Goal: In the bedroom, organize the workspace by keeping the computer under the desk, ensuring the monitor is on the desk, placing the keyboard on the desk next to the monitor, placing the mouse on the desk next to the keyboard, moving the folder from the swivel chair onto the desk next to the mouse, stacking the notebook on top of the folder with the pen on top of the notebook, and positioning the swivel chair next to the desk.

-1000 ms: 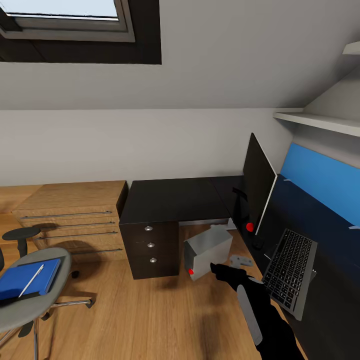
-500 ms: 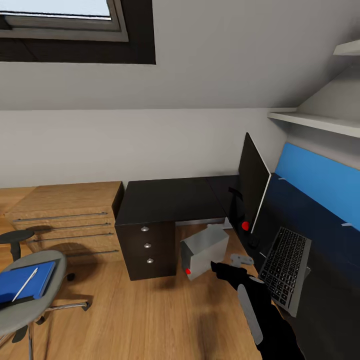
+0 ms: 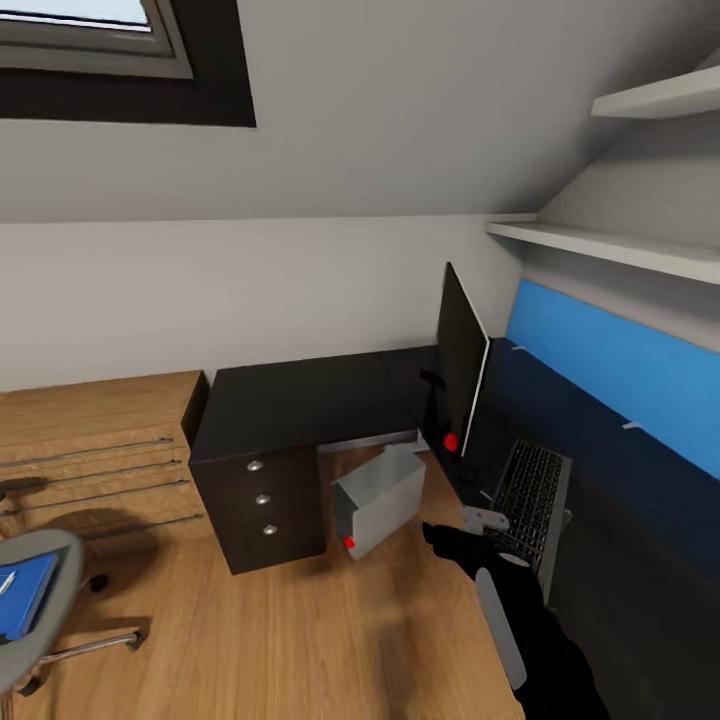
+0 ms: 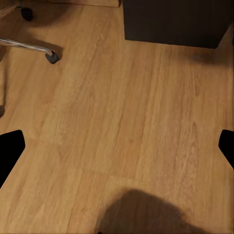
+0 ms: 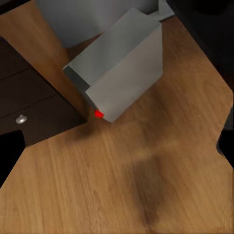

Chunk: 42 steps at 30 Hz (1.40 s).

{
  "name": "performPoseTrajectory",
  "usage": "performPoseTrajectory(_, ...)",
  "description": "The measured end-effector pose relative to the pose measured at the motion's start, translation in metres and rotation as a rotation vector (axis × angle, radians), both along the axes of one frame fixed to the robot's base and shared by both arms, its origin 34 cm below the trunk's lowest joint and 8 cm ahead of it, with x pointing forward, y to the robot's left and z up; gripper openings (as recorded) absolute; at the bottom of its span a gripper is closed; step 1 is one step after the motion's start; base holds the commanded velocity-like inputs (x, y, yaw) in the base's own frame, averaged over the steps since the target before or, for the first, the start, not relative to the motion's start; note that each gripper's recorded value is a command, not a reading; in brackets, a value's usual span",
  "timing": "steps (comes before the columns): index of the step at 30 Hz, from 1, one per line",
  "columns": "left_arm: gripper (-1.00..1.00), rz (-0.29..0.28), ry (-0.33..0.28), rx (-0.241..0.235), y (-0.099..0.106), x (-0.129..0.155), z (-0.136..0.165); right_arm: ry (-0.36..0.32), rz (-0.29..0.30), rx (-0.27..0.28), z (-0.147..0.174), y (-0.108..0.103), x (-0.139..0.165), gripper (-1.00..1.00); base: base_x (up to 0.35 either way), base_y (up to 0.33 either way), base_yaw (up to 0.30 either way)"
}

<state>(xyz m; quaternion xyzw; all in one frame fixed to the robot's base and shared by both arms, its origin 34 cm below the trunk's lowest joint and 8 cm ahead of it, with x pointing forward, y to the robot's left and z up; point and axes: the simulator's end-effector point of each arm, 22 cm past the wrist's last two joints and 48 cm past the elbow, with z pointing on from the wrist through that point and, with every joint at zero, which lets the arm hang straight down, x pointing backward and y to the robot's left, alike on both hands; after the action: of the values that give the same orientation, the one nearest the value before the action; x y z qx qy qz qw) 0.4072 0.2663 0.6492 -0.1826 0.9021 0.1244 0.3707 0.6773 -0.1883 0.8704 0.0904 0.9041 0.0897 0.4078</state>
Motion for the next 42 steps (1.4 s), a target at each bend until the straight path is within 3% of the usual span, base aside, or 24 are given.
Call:
performPoseTrajectory(18,1.00,0.001,0.006,0.000,0.000,-0.001,-0.001,-0.022,-0.010,-0.008,0.006,-0.006,0.004,1.00,0.000,0.000,-0.258)
performPoseTrajectory(29,1.00,0.001,0.009,0.002,0.001,-0.002,-0.001,-0.061,-0.029,-0.020,0.013,-0.016,0.010,1.00,0.000,0.000,-0.047)
performPoseTrajectory(33,1.00,0.002,0.012,0.002,0.002,-0.003,-0.002,-0.129,-0.062,-0.050,0.020,-0.033,0.018,1.00,0.000,0.000,-0.002)
performPoseTrajectory(35,1.00,0.000,0.024,0.003,0.002,-0.008,-0.005,-0.126,-0.120,-0.096,0.015,-0.055,0.018,1.00,0.000,0.000,0.000)
performPoseTrajectory(37,1.00,0.001,0.029,0.004,0.002,-0.010,-0.006,-0.141,-0.192,-0.179,0.030,-0.082,0.042,1.00,0.000,0.000,0.000)
performPoseTrajectory(42,1.00,0.001,0.031,0.004,0.002,-0.011,-0.006,-0.167,-0.238,-0.255,0.036,-0.111,0.093,1.00,0.000,0.000,0.000)
